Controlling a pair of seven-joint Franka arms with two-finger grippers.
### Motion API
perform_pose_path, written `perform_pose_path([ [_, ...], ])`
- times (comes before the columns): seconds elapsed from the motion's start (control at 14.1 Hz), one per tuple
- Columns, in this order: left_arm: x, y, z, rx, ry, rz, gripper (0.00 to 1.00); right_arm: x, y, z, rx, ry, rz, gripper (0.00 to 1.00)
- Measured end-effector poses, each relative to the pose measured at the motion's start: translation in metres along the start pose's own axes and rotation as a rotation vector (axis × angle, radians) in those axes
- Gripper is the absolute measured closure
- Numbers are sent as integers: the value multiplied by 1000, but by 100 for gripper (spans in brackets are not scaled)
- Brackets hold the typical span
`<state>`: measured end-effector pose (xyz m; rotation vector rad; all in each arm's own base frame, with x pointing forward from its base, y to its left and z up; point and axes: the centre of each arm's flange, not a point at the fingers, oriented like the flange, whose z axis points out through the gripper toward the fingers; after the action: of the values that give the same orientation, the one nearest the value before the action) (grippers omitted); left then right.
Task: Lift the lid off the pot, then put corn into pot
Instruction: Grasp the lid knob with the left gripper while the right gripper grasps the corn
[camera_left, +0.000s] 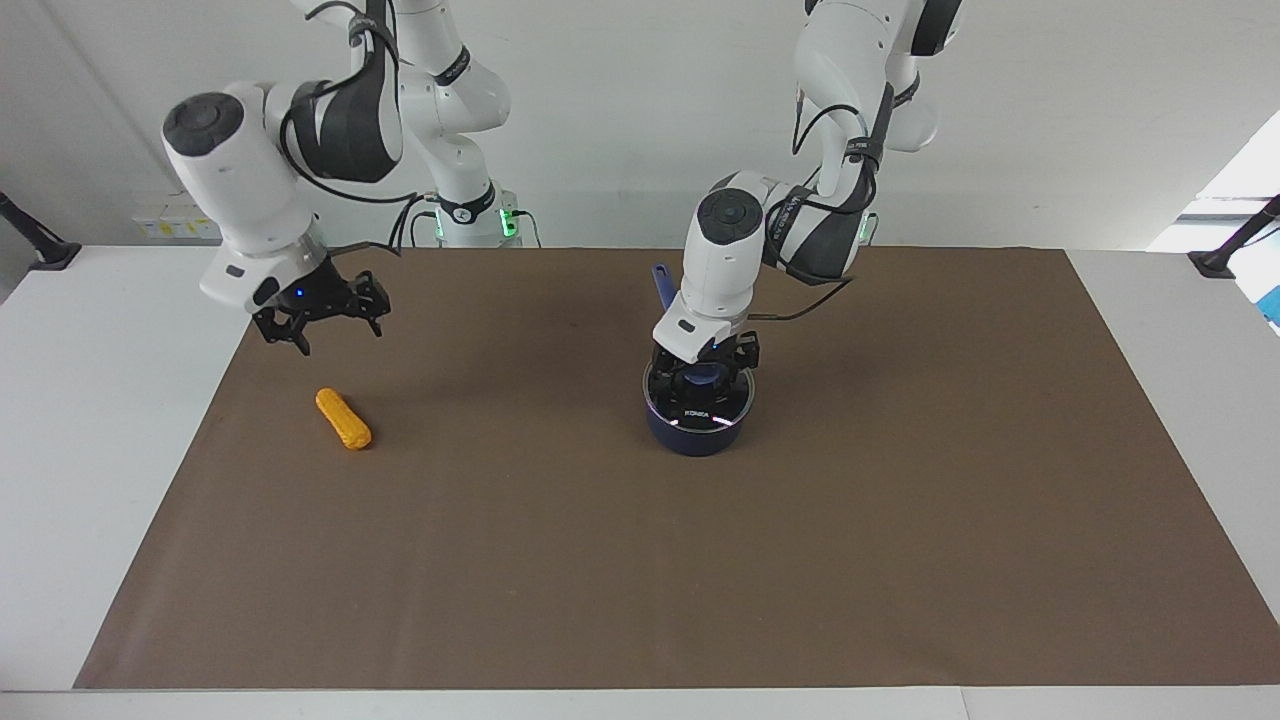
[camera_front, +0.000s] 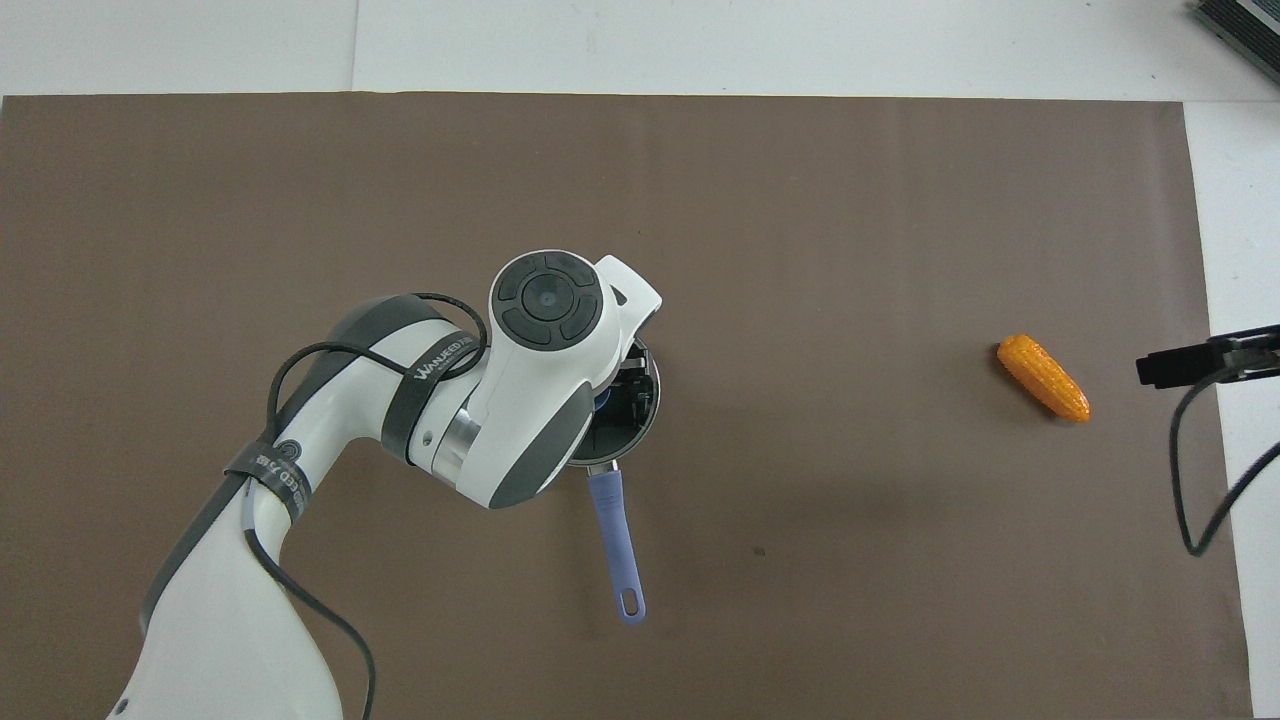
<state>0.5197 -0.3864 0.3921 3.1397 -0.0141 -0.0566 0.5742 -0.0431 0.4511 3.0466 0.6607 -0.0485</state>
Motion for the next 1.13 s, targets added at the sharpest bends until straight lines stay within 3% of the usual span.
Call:
perform_pose_path([
  [0.14,0,2,-5,-4,5,3,34,5,11,45,-12,1,-84,0],
  [0.21,-1,1,-4,-1,1,2,39,7,15,63,-15,-2,-118,0],
  [0.64,4,-2,-15,3,3,-23,39,-11,55,134,-16,-24,-287,0],
  [0.78,8,-6,-26,4,16,-30,46,-16,61,155,-17,-29,-304,0],
  [1.06,22,-34,-55,-17,54,-79,48,-10,53,168,-15,-34,-324,0],
  [1.13,27,-45,-61,-21,61,-98,48,-9,52,167,-15,-34,-328,5],
])
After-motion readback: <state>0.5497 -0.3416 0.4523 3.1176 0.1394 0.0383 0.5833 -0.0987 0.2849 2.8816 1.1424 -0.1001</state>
